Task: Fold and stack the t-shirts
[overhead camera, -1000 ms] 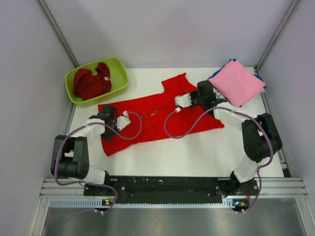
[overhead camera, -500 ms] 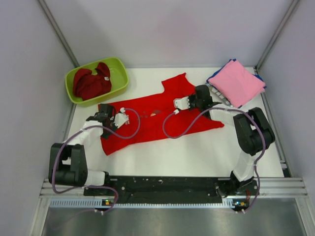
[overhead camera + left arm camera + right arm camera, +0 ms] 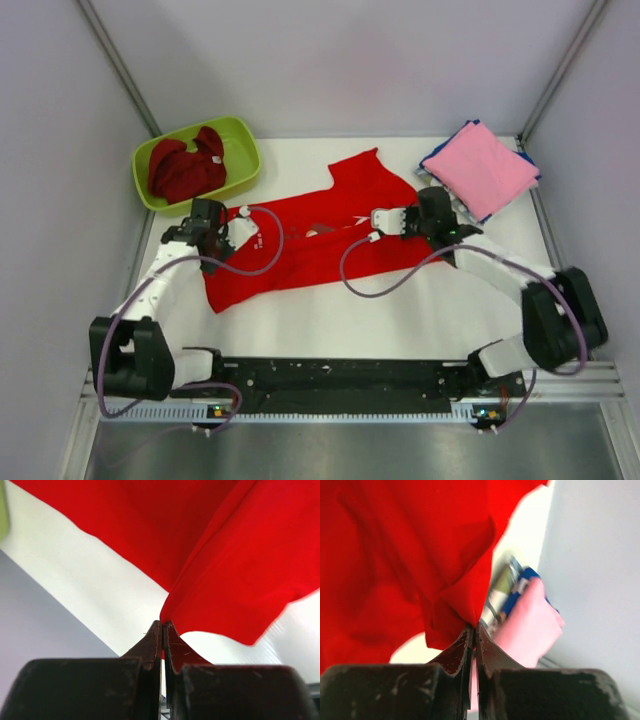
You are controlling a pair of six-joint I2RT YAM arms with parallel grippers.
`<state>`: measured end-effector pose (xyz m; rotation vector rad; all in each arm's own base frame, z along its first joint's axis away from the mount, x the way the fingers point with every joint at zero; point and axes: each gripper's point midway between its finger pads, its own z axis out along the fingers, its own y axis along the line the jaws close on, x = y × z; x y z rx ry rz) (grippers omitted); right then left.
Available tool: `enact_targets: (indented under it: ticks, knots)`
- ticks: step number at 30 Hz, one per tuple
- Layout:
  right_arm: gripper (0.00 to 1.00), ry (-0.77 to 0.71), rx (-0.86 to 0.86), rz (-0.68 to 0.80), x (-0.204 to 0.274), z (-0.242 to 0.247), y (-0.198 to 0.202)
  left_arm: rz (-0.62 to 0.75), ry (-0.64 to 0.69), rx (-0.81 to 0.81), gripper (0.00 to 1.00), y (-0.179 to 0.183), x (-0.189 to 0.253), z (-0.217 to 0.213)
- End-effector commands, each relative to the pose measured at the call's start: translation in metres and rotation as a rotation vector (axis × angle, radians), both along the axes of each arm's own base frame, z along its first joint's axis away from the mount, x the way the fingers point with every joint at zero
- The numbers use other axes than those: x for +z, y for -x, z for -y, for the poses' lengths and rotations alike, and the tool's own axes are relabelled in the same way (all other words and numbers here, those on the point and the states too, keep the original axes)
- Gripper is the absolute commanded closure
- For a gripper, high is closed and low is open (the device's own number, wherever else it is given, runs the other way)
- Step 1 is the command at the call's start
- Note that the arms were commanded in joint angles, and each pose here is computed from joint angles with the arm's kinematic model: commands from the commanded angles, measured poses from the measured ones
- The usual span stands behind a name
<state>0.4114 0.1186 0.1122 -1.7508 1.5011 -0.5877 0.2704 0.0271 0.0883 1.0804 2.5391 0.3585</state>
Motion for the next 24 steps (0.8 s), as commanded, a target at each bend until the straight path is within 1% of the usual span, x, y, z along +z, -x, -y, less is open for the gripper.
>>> enact_targets:
  ticks: [1, 5, 8, 10, 15, 18, 20, 22, 24]
  knots:
    - [1.0, -0.151, -0.026, -0.013, 0.057, 0.011, 0.06, -0.007, 0.111, -0.05, 1.0, 0.031, 0.043, 0.018]
    - [1.0, -0.133, -0.039, -0.118, 0.063, 0.022, 0.119, -0.071, 0.212, -0.127, 1.0, 0.073, 0.049, 0.037]
    - [1.0, -0.096, -0.023, -0.222, 0.055, 0.029, 0.167, -0.078, 0.22, -0.156, 1.0, 0.098, 0.049, 0.038]
    - [1.0, -0.108, -0.034, -0.28, 0.046, 0.031, 0.193, -0.063, 0.221, -0.168, 1.0, 0.111, 0.052, 0.038]
    - [1.0, -0.149, -0.028, -0.353, 0.045, 0.039, 0.238, -0.002, 0.265, -0.202, 1.0, 0.143, 0.079, 0.044]
    - [1.0, -0.162, -0.004, -0.381, 0.043, 0.043, 0.254, 0.032, 0.284, -0.24, 1.0, 0.155, 0.077, 0.048]
    - [1.0, -0.159, 0.042, -0.381, 0.039, 0.039, 0.256, 0.065, 0.299, -0.248, 1.0, 0.151, 0.069, 0.051]
    - [1.0, -0.149, 0.063, -0.365, 0.036, 0.034, 0.248, 0.058, 0.312, -0.226, 1.0, 0.143, 0.059, 0.053]
    - [1.0, -0.15, 0.075, -0.312, 0.04, 0.024, 0.23, 0.06, 0.301, -0.19, 1.0, 0.128, 0.053, 0.05]
